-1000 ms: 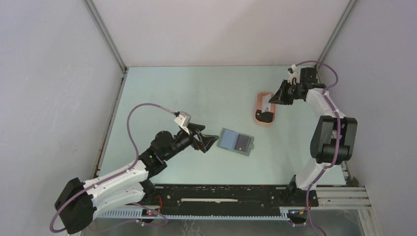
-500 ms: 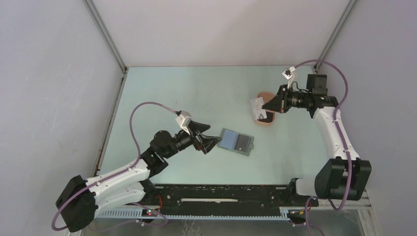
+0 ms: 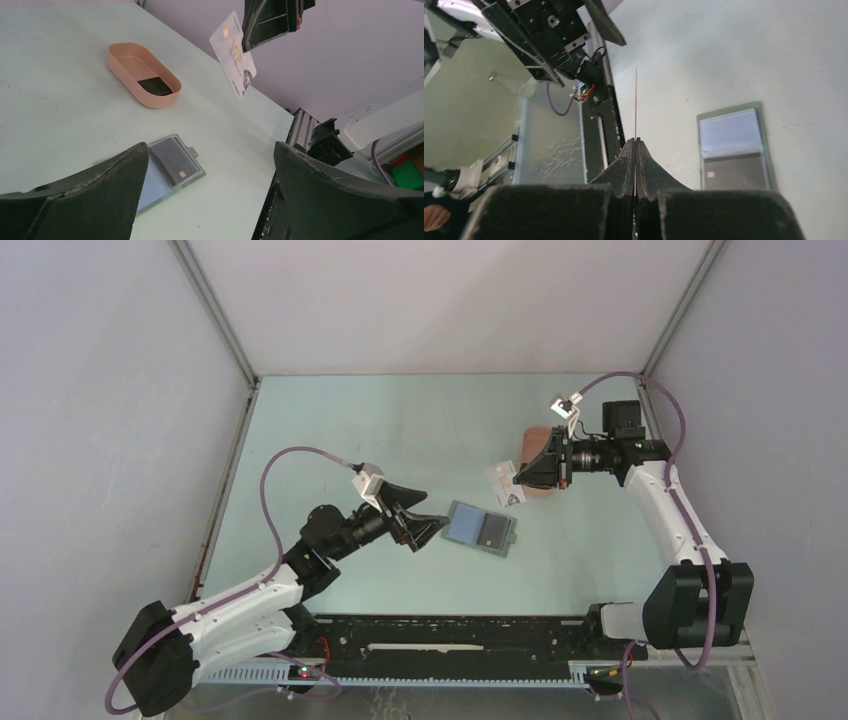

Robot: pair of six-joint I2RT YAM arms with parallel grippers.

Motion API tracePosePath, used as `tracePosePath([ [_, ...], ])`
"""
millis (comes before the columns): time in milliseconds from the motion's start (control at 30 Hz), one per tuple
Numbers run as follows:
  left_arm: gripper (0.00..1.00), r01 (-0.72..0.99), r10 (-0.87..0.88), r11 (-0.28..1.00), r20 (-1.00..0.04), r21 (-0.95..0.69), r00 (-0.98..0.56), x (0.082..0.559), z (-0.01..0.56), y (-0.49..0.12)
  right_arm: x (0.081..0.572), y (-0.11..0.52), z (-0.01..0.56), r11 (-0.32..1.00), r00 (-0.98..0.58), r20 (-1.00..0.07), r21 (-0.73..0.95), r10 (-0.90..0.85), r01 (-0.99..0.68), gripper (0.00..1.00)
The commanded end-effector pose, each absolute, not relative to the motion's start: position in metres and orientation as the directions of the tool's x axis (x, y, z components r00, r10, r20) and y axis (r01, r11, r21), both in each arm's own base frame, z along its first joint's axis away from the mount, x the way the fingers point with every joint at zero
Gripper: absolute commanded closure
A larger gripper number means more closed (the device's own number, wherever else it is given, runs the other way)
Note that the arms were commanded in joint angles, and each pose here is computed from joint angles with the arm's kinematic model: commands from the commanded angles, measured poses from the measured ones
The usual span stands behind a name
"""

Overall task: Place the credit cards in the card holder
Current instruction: Insert the credit card into the card holder.

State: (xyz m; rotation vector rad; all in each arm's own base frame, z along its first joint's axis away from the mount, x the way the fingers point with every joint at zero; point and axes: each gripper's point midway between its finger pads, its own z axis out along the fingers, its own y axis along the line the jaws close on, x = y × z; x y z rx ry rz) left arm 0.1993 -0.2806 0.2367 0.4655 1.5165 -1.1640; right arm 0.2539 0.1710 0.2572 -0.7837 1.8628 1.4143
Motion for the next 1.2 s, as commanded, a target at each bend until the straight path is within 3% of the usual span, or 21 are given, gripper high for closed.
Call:
tracePosePath([
  [0, 0.00, 0.831, -0.345, 0.405, -0.905, -0.382, -0.248, 0.197, 0.262, -0.278, 0.238, 0.186, 0.254, 0.123, -0.603, -0.793, 0.592, -0.091, -0.797, 1.00],
  [667, 0.00, 0.845, -0.450, 0.292, -0.844, -0.448, -0.292, 0.186, 0.265, -0.264, 0.225, 0.205, 0.238, 0.053, -0.587, -0.793, 0.587, -0.163, -0.808, 1.00],
  [1167, 0.00, 0.823, -0.505, 0.066, -0.730, -0.565, -0.461, 0.180, 0.275, -0.261, 0.218, 0.211, 0.238, 0.024, -0.582, -0.794, 0.588, -0.178, -0.809, 1.00],
])
